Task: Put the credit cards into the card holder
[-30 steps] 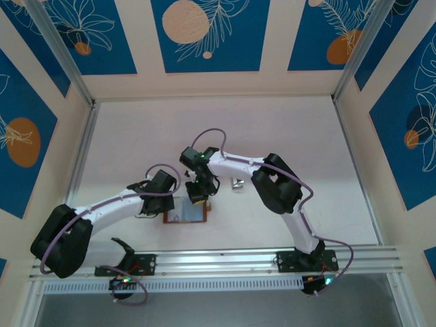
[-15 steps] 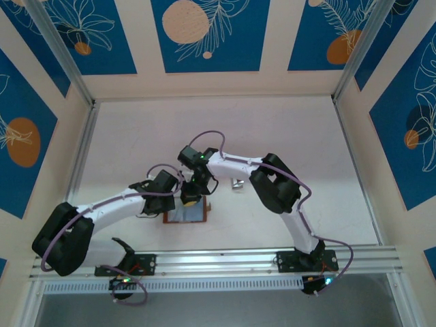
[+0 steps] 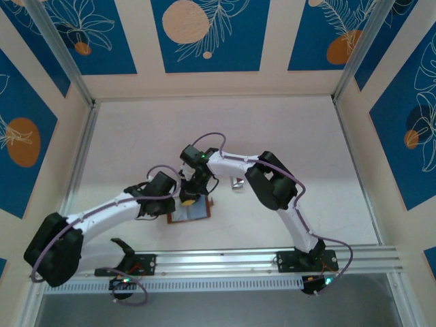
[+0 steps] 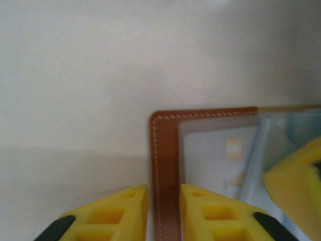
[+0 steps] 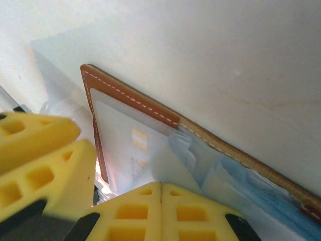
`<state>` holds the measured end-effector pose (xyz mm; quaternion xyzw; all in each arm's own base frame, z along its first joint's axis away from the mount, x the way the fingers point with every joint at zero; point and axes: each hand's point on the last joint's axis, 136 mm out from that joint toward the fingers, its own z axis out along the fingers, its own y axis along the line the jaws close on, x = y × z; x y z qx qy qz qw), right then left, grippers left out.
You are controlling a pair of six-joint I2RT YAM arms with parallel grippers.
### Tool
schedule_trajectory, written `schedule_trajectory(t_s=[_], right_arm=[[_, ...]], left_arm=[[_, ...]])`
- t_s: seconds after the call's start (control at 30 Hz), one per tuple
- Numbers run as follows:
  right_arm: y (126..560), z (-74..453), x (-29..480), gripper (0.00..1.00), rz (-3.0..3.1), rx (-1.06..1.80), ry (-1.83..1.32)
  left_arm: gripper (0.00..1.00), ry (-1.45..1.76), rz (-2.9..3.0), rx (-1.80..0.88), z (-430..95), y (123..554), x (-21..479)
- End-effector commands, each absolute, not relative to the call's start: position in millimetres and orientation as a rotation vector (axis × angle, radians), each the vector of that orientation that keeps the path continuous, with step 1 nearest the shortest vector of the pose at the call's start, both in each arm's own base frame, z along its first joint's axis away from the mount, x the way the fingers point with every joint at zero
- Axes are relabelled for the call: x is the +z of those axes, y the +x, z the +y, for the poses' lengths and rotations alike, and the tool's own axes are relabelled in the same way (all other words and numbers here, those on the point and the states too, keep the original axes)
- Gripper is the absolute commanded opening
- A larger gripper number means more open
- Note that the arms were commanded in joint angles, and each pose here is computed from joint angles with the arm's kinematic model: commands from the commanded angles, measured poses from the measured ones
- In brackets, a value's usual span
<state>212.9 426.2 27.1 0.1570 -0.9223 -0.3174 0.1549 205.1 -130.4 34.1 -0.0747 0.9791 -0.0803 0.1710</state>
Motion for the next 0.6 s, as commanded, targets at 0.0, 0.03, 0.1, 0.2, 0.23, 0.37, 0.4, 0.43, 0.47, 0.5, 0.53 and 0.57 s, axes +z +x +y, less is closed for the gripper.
schedule_trajectory(t_s=[0.0, 0.03, 0.1, 0.2, 0.23, 0.37, 0.4, 0.43, 0.47, 0.5, 0.53, 0.57], right_arm=[[214, 428, 21, 0.07, -2.616, -0.901, 0.406], [215, 428, 21, 0.07, -2.614, -0.902, 0.402], [216, 429, 20, 0.07, -2.603, -0.904, 0.395], [217, 430, 21, 0.08, -2.589, -0.909, 0.395], [217, 430, 21, 0.08, -2.585, -0.908, 0.393], [218, 430, 20, 0.08, -2.568, -0.908, 0.388], [218, 430, 20, 0.08, -2.565, -0.913, 0.388], [218, 430, 20, 0.08, -2.561, -0.913, 0.387], [218, 429, 21, 0.08, -2.558, -0.916, 0.386], [218, 429, 20, 0.08, -2.554, -0.918, 0.386], [218, 429, 20, 0.08, -2.553, -0.917, 0.386], [218, 428, 20, 0.08, -2.552, -0.920, 0.387]], left_arm=[[0.29, -0.144, 2.795, -0.241, -129, 193, 42], [0.30, -0.129, 2.788, -0.257, -132, 193, 44], [0.33, -0.081, 2.773, -0.285, -137, 191, 47], [0.34, 0.008, 2.766, -0.328, -149, 188, 48], [0.35, 0.044, 2.764, -0.334, -153, 186, 49], [0.36, 0.150, 2.756, -0.309, -164, 183, 49], [0.37, 0.168, 2.753, -0.284, -164, 184, 49], [0.37, 0.185, 2.753, -0.264, -164, 183, 49], [0.38, 0.199, 2.754, -0.234, -163, 183, 47], [0.39, 0.218, 2.755, -0.201, -162, 183, 46], [0.39, 0.226, 2.759, -0.157, -160, 183, 43], [0.39, 0.235, 2.762, -0.122, -158, 183, 41]])
